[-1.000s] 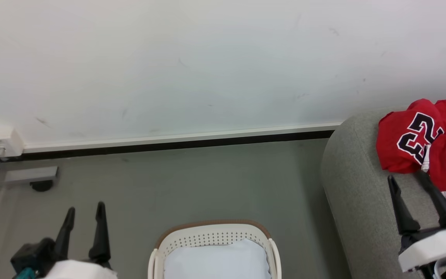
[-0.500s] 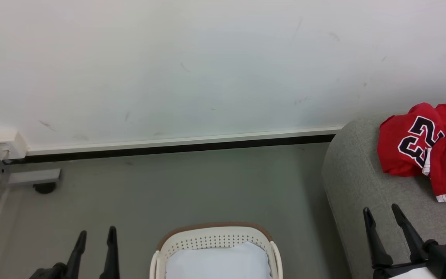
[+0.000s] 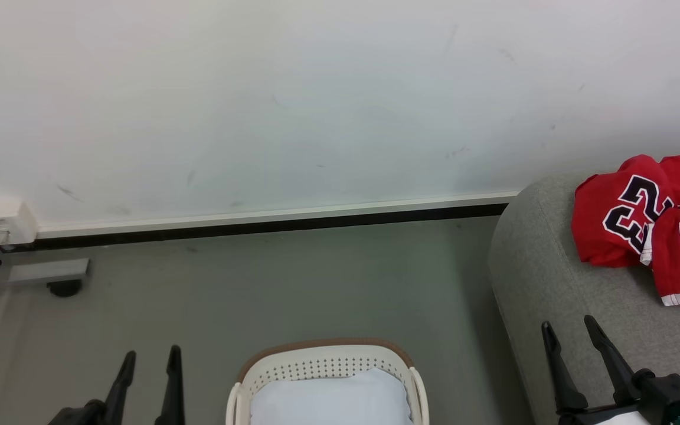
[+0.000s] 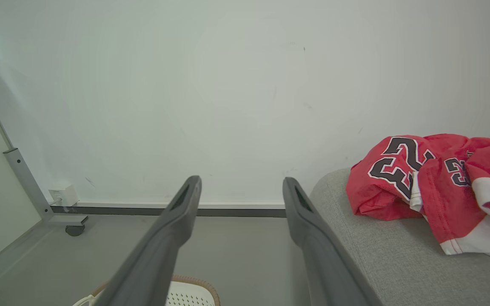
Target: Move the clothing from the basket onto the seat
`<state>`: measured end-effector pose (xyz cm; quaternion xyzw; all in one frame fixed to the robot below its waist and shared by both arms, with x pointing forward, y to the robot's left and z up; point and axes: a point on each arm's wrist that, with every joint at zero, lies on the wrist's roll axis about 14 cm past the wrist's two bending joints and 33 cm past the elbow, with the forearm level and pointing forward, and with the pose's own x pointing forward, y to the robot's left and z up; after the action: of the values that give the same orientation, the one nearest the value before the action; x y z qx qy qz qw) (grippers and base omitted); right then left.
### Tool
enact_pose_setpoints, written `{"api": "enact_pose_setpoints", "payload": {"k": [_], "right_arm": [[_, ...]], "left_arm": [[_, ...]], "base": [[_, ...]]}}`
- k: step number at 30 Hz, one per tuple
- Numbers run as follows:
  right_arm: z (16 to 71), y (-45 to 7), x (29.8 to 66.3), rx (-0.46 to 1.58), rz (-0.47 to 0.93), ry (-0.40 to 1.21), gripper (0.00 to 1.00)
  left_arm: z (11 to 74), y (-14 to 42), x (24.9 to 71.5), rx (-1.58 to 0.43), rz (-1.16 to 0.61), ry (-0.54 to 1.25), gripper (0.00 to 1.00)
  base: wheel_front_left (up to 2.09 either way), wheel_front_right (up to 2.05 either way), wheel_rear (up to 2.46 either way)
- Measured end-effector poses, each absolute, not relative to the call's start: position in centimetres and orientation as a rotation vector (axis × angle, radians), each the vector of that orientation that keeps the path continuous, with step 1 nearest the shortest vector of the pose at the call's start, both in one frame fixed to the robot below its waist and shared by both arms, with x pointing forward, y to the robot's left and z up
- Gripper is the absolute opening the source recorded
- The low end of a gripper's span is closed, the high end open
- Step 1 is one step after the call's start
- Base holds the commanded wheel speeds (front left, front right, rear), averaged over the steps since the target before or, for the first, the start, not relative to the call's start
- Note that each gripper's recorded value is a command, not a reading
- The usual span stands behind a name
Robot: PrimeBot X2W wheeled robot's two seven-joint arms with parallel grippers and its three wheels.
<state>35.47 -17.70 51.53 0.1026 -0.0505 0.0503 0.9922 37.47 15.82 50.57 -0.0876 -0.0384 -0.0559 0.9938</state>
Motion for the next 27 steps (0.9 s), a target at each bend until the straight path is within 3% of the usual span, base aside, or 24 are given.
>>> {"api": "enact_pose_setpoints", "payload": {"k": [14,15,27], "right_arm": [[51.4,-17.3,35.5,0.210,0.110,-0.097,1.00],[51.4,-17.3,35.5,0.211,0.110,-0.095,0.00],[49.0,-17.8,34.9,0.355,0.062,-0.007,0.00]], "left_arm": [[50.2,15.8,37.5,-0.182,-0.111,-0.065,1.00],[50.1,15.8,37.4,-0.182,-0.110,-0.063,0.00],[47.5,16.4,36.8,-0.325,-0.061,0.041,0.00]], "base": [[0.00,0.00,0.00],[0.00,0.00,0.00],[0.00,0.00,0.00]]}}
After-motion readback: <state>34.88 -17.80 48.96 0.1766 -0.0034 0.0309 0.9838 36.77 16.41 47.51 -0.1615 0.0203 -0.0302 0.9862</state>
